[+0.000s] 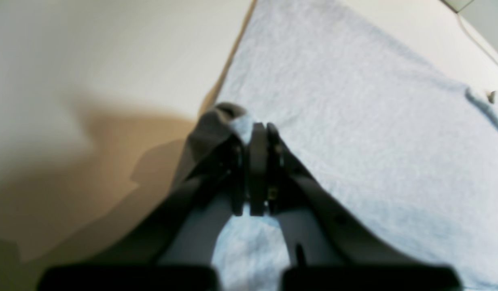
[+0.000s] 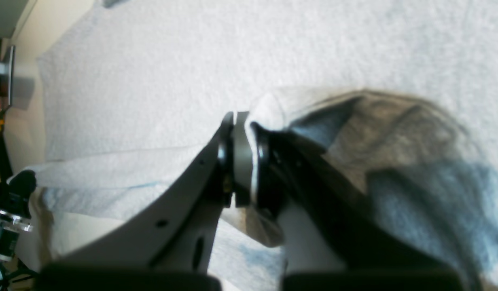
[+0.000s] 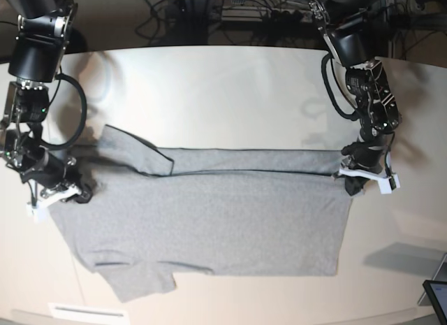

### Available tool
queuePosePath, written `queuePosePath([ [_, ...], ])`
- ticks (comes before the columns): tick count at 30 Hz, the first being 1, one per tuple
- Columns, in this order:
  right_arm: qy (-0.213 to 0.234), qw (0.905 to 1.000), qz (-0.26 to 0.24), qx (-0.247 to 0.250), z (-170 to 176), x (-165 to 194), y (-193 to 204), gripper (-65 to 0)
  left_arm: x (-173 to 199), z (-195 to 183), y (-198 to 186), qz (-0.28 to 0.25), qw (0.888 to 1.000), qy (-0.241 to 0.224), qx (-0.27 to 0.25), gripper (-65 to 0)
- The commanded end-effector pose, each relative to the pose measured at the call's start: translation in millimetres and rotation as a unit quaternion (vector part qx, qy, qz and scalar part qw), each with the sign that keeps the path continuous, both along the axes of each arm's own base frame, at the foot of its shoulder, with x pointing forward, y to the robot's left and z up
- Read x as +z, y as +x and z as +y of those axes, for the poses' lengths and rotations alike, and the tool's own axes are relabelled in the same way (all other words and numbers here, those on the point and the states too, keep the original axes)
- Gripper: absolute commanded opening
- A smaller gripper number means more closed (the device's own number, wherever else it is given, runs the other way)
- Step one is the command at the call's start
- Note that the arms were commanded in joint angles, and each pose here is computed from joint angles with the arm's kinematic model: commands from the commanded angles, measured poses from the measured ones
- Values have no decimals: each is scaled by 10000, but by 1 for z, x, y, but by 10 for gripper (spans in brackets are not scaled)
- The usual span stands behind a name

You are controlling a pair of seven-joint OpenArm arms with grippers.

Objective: Fold the T-shirt properly
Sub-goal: 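Open both grippers to release the folded edge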

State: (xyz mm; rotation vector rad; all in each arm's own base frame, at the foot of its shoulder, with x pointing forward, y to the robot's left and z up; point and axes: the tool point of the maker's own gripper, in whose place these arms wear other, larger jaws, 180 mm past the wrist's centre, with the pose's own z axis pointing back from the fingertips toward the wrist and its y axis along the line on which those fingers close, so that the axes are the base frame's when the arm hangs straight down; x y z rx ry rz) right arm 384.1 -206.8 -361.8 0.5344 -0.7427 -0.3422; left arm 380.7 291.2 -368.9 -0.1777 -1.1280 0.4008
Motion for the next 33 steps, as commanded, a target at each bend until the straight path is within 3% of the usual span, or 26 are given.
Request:
queuePosePath([
  [1,-37,9994,-333,-52,-6,20,13,-649,22,9,10,-322,9994,112,46,-650],
  [6,-91,9992,-354,-137,-11,20,14,-649,22,9,10,-327,9994,111,53,-650],
  [11,-550,9980,-252,-188,-23,13,12,-649,21,9,9,-312,9994,111,53,-650],
  [19,-644,9965,-434,-323,-30,17,17,-649,22,12,9,-304,9994,149,57,-650],
  [25,-888,9932,-541,-527,-56,19,20,-649,21,13,8,-293,9994,156,56,-650],
  [33,-892,9930,-555,-548,-56,18,19,-647,23,9,10,-312,9994,168,9,-650],
])
